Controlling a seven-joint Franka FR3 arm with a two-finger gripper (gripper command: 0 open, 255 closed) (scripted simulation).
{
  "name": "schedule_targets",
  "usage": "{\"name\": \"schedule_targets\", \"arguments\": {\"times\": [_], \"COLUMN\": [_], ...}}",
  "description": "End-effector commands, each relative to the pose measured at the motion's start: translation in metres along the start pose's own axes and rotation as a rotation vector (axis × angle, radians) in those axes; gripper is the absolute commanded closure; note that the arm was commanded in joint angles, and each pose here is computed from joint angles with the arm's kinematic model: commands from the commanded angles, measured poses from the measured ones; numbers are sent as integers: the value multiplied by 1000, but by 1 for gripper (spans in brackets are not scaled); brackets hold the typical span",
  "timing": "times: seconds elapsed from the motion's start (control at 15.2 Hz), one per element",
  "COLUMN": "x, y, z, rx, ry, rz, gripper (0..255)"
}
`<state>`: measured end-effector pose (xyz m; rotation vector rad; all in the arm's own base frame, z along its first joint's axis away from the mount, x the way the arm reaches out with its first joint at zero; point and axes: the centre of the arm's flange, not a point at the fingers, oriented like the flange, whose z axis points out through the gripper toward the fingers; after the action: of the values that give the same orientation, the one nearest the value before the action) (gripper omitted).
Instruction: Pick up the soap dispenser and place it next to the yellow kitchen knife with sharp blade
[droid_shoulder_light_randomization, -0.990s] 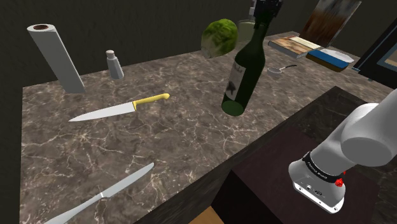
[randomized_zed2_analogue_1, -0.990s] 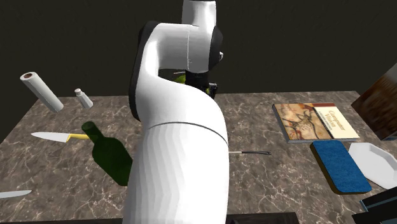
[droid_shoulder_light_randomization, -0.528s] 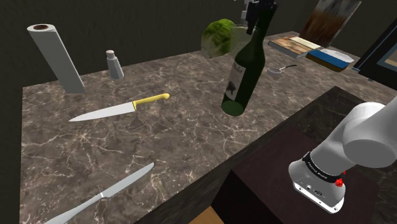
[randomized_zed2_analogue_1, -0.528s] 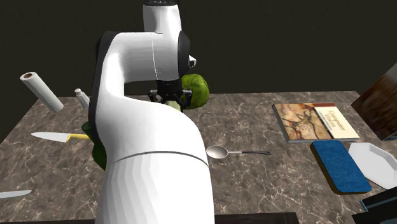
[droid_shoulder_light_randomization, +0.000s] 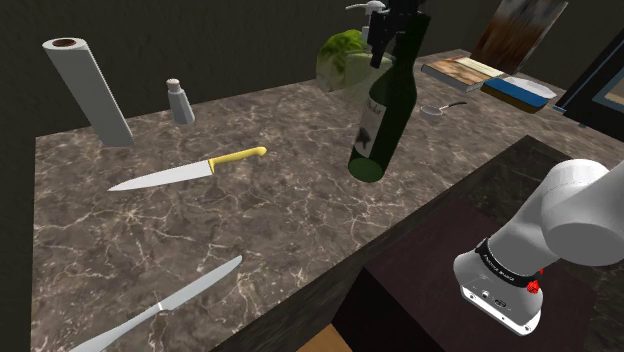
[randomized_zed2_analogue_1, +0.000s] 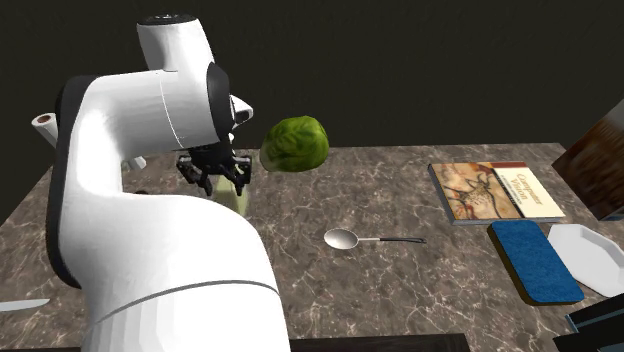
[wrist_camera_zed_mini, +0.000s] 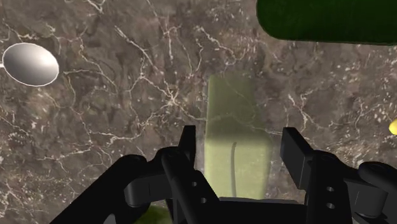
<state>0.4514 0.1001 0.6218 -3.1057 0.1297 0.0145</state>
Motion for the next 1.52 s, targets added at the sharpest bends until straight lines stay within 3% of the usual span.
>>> {"name": "schedule_targets", "arguments": {"times": [0.0, 1.12, 1.45], "x": [-9, -96, -96], "y": [-21, -233, -232], "z": [1, 8, 35], "rx": [0, 0, 0], "ry": [0, 0, 0], "rz": [2, 2, 2], "gripper": [255, 255, 255]}}
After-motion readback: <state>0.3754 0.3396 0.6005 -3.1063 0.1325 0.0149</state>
